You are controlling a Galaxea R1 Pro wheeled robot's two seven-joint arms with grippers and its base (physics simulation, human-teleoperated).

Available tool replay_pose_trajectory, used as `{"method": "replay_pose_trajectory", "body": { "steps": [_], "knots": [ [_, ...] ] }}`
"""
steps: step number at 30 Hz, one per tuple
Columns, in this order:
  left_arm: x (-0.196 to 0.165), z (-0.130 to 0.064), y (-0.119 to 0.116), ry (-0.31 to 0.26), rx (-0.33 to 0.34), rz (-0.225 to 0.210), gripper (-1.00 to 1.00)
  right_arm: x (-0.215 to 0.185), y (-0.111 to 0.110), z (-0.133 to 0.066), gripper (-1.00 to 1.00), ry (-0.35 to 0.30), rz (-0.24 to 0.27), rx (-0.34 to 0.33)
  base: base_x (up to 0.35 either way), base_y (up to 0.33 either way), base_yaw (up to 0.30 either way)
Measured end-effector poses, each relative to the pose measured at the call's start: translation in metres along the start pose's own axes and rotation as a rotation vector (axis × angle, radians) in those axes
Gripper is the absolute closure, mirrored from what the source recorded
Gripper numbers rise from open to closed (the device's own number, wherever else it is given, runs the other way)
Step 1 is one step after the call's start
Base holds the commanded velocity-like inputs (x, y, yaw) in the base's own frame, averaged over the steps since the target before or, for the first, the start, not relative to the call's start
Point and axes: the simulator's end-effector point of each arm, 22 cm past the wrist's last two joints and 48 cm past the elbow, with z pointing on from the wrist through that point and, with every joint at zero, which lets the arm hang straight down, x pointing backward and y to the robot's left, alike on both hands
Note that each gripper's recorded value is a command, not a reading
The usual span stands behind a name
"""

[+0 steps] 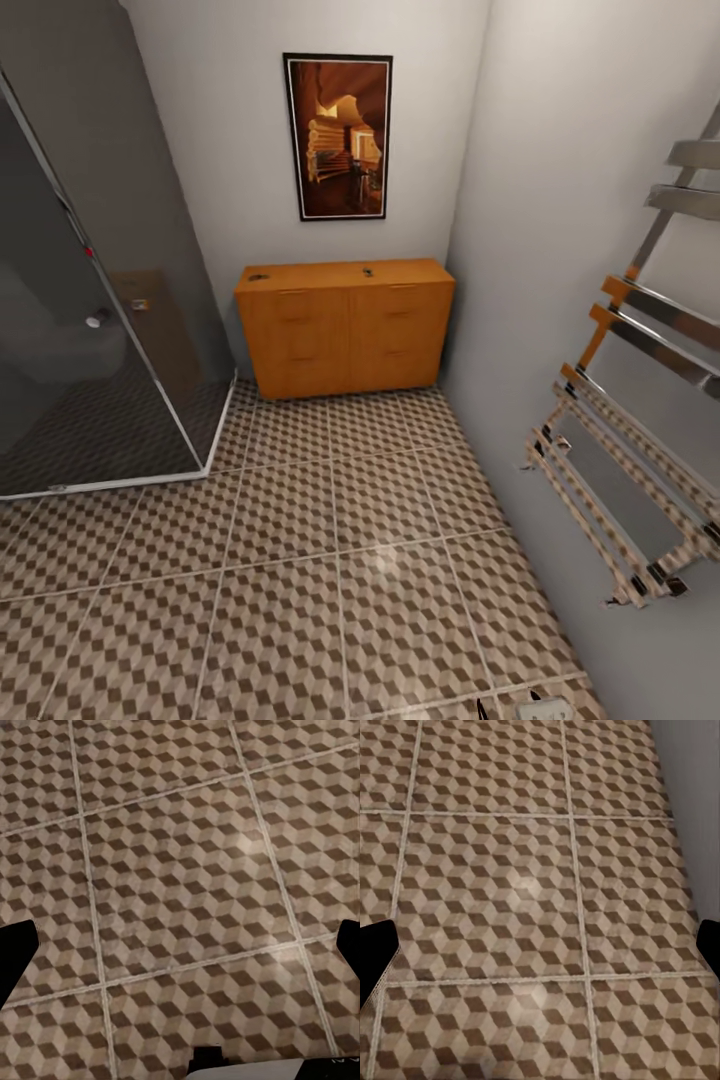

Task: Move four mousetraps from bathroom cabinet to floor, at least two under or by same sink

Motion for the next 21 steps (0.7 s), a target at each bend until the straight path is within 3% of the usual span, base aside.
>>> {"method": "replay_pose_trajectory", "body": {
  "steps": [10, 21],
  "knots": [
    [0.0003, -0.0001, 0.0, 0.001, 0.0, 0.0, -1.0, 0.0, 0.0, 0.0, -1.0, 0.0, 0.0, 0.0, 0.258, -0.001, 0.24],
    [0.0002, -0.0001, 0.0001, 0.001, 0.0, 0.0, -1.0, 0.0, 0.0, -0.0001, -1.0, 0.0, 0.0, 0.0, 0.258, -0.04, 0.026]
  ]
}}
